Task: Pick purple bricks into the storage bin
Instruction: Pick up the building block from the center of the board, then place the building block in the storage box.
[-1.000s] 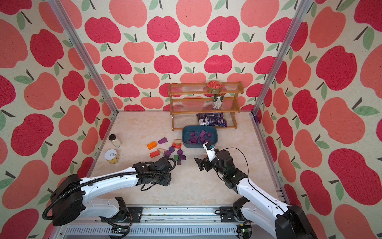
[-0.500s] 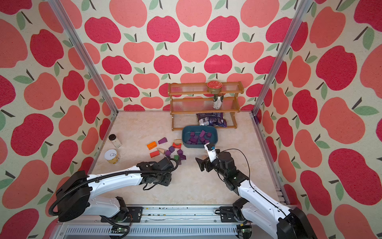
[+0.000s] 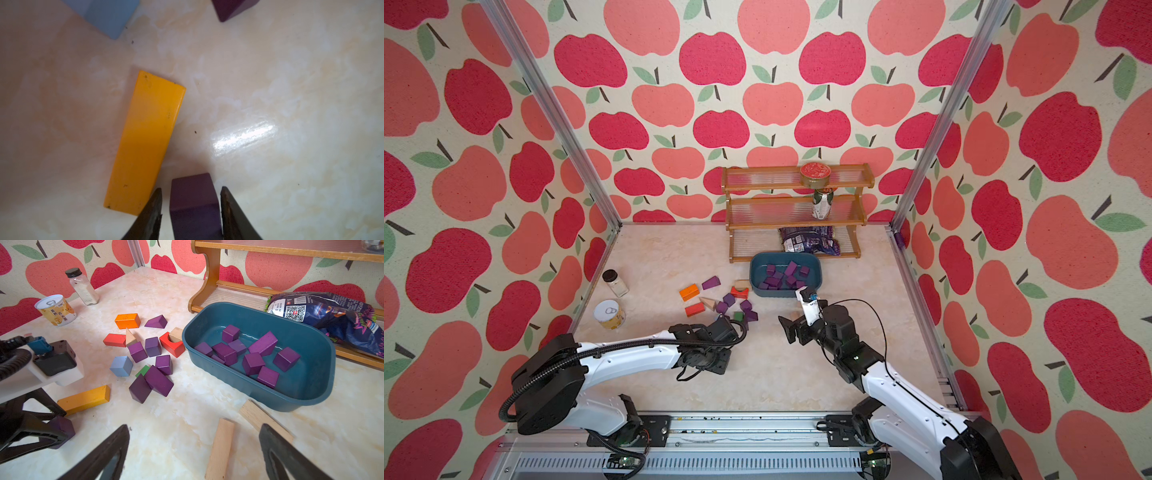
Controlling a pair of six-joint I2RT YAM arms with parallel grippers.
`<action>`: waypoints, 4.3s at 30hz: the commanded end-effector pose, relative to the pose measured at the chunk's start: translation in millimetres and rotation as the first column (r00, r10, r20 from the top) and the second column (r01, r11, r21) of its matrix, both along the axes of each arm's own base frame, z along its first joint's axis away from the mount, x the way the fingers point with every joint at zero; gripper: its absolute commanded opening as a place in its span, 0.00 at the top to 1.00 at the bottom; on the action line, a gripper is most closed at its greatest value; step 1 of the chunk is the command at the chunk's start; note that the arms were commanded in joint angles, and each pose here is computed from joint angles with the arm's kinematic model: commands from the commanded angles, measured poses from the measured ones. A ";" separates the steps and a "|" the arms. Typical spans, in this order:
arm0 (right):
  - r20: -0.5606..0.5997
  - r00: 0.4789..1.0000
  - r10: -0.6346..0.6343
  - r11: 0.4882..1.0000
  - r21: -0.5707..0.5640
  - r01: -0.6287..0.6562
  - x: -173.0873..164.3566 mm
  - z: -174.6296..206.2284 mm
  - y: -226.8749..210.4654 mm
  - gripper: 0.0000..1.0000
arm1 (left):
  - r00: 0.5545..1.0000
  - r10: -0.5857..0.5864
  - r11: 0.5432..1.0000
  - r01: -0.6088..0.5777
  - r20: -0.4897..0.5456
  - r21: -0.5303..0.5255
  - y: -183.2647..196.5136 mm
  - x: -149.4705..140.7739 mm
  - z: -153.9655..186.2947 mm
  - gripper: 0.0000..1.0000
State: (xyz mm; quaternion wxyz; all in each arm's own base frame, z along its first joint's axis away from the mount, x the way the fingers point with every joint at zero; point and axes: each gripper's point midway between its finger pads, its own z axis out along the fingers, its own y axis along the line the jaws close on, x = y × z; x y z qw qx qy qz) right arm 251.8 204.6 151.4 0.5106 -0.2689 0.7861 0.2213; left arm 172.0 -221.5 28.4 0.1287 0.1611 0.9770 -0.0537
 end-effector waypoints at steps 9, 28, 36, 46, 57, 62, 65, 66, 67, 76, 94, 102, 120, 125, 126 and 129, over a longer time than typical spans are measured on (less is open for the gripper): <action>0.025 1.000 -0.015 1.000 -0.016 0.015 0.3 -0.3 -3.4 0.01 | 0.999 0.014 0.999 -0.016 0.048 0.030 3.6 7.8 6.5 0.68; 0.044 0.999 -0.014 1.000 -0.004 0.014 -1.5 -0.5 -4.6 0.01 | 0.989 0.007 1.000 -0.003 0.145 -0.027 -9.4 41.9 39.3 0.72; 0.050 0.999 -0.020 1.000 -0.014 0.021 -0.4 -0.8 -6.0 0.01 | 0.978 -0.018 0.996 0.036 0.206 -0.084 -25.8 75.5 68.8 0.72; 0.062 0.996 -0.066 0.998 -0.017 0.067 2.5 -1.5 -14.0 0.01 | 0.965 -0.042 0.990 0.075 0.259 -0.118 -44.3 115.5 87.9 0.73; 0.068 0.992 -0.110 0.993 -0.022 0.112 6.2 -3.6 -21.0 0.01 | 0.929 -0.059 0.979 0.125 0.365 -0.160 -63.4 156.0 123.8 0.73; 0.068 0.991 -0.113 0.993 -0.024 0.115 5.4 -3.6 -22.2 0.01 | 0.902 -0.044 0.970 0.142 0.429 -0.199 -73.3 182.4 142.8 0.73; 0.068 0.991 -0.118 0.993 -0.022 0.120 6.0 -3.4 -22.9 0.01 | 0.893 -0.043 0.964 0.155 0.447 -0.218 -82.0 196.6 152.0 0.73; 0.068 0.991 -0.118 0.993 -0.019 0.120 5.9 -3.0 -22.7 0.01 | 0.890 -0.046 0.961 0.163 0.455 -0.222 -86.0 200.9 155.1 0.73; 0.068 0.991 -0.118 0.993 -0.019 0.120 5.9 -3.0 -22.6 0.01 | 0.886 -0.051 0.959 0.171 0.460 -0.224 -90.2 204.6 156.3 0.73; 0.057 0.992 -0.116 0.993 -0.027 0.118 6.8 -6.4 -21.4 0.01 | 0.892 -0.050 0.944 0.189 0.448 -0.272 -113.5 243.9 145.2 0.73; 0.043 0.992 -0.119 0.993 -0.023 0.120 7.6 -9.2 -20.6 0.01 | 0.913 -0.039 0.975 0.124 0.406 -0.184 -119.0 328.9 90.3 0.63; 0.027 0.993 -0.113 0.993 -0.017 0.113 8.2 -12.7 -17.8 0.01 | 0.898 -0.048 0.977 0.133 0.437 -0.167 -116.9 330.4 103.6 0.32; -0.001 0.994 -0.112 0.993 0.024 0.112 9.8 -13.1 -14.8 0.01 | 0.771 -0.158 0.953 0.282 0.617 -0.108 -87.7 228.2 183.4 0.16; -0.009 0.995 -0.104 0.994 0.036 0.104 9.4 -13.6 -13.4 0.01 | 0.750 -0.122 0.940 0.297 0.650 -0.166 -64.9 191.4 198.6 0.01; -0.011 0.995 -0.095 0.995 0.038 0.096 9.1 -14.0 -11.7 0.01 | 0.732 -0.118 0.938 0.304 0.671 -0.166 -60.9 186.6 203.1 0.01; -0.005 1.000 -0.022 0.998 0.066 0.022 3.6 -10.8 0.0 0.01 | 0.693 -0.081 0.943 0.286 0.717 -0.169 -42.0 174.5 209.6 0.01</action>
